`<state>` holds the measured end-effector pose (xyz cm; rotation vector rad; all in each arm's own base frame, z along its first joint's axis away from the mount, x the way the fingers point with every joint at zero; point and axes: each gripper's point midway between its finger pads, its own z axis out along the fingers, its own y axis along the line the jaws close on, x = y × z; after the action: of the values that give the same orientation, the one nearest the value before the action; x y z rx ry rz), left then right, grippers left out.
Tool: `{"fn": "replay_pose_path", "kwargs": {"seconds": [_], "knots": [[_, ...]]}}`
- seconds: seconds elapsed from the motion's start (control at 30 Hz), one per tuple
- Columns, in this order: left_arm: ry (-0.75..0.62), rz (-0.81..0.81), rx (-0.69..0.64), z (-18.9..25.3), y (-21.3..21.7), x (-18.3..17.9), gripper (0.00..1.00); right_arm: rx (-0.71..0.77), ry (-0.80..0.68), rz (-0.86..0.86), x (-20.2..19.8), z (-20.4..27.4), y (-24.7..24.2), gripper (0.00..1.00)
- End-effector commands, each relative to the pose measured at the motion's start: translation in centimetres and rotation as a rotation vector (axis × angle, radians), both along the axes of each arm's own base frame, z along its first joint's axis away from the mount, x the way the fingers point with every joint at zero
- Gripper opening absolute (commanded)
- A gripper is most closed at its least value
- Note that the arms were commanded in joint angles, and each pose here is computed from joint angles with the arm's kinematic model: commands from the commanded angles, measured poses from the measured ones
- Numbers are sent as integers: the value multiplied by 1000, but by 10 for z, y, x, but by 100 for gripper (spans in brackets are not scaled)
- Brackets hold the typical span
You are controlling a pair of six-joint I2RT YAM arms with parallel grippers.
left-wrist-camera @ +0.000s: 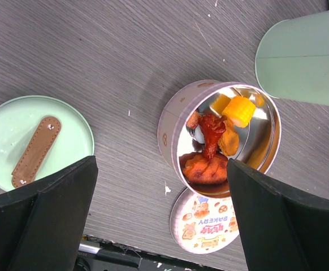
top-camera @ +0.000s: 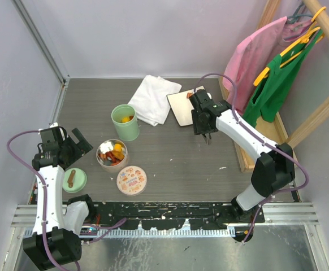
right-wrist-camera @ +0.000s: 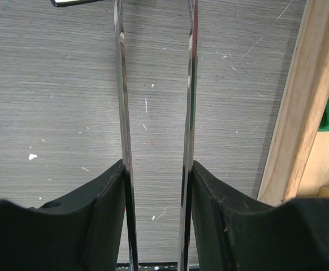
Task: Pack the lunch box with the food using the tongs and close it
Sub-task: Pick up the fake food from the plate.
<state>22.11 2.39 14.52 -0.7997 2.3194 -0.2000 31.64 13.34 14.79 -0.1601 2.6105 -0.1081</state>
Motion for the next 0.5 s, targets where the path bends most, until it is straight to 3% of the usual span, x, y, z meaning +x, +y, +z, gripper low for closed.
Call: {"fn": "replay_pose_path", "kwargs": {"seconds": [0.0, 0.47], "knots": [[-49, -10, 18, 12, 2, 9, 98, -14, -41, 9, 11, 11, -6, 51], [-51, -7, 22, 13, 2, 8, 98, 28, -9, 14, 30, -5, -8, 52]]}}
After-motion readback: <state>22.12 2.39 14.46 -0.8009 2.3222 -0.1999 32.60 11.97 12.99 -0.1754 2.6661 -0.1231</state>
